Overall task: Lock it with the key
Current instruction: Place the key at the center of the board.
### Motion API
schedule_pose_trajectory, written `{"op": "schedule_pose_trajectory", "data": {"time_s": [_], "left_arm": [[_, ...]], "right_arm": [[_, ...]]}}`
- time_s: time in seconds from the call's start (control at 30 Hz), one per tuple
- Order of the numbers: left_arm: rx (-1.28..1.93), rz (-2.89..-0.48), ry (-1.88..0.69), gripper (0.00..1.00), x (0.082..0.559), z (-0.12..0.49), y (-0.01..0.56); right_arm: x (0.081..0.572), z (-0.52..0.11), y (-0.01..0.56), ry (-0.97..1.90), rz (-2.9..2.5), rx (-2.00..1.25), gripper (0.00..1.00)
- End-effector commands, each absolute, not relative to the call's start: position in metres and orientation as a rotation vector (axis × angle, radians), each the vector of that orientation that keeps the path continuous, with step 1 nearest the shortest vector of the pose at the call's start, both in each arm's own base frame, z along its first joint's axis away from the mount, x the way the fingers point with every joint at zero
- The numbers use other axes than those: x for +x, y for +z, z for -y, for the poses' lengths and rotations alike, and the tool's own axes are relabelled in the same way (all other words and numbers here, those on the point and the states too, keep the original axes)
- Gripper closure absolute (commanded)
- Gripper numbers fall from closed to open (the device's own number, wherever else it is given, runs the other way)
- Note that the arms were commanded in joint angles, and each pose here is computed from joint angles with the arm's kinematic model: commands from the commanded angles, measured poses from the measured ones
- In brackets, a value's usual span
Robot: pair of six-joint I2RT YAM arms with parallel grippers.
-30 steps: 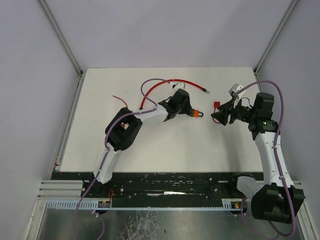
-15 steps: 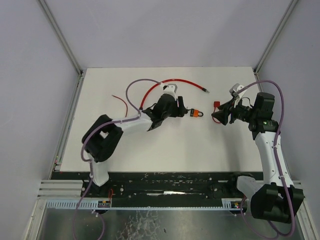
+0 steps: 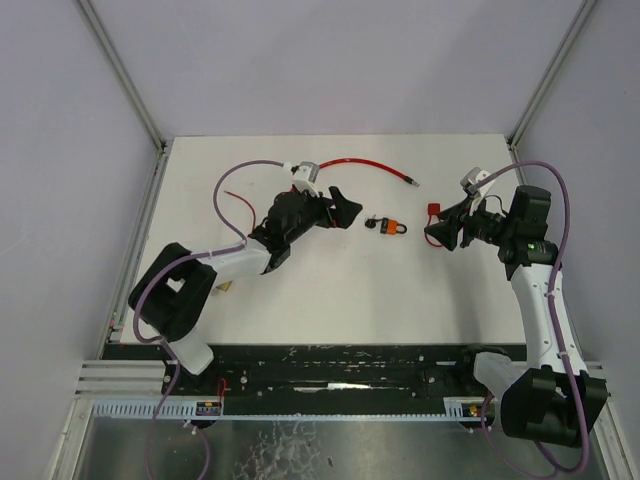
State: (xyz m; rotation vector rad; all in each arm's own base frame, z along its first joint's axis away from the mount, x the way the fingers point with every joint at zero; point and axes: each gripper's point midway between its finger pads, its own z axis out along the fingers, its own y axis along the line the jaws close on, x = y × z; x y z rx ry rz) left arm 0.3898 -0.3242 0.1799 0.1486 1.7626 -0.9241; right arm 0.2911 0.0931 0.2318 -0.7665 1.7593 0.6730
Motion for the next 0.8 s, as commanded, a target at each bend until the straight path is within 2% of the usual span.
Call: {"op": "schedule_pose_trajectory", "data": {"time_s": [0.0, 0.23, 0.5, 0.77], "left_arm": [[0.059, -1.73, -1.071, 0.0, 0.391, 0.316, 0.206], [-0.087, -1.896, -1.111, 0.05, 0.402, 0.281, 0.192], [-0.271, -2.026, -0.986, 0.07, 0.413, 0.2, 0.182], [-0.355, -2.149, -0.7, 0.07, 0.405, 0.146, 0.165]], "right_arm": [[0.291, -0.095, 0.242, 0.664, -1.7, -0.8, 0.4], [0.289, -0.096, 0.244, 0.671, -1.691, -0.808, 0.4], [0.286, -0.099, 0.248, 0.686, -1.673, -0.817, 0.41], [0.282, -0.102, 0.253, 0.692, -1.649, -0.824, 0.41]]}}
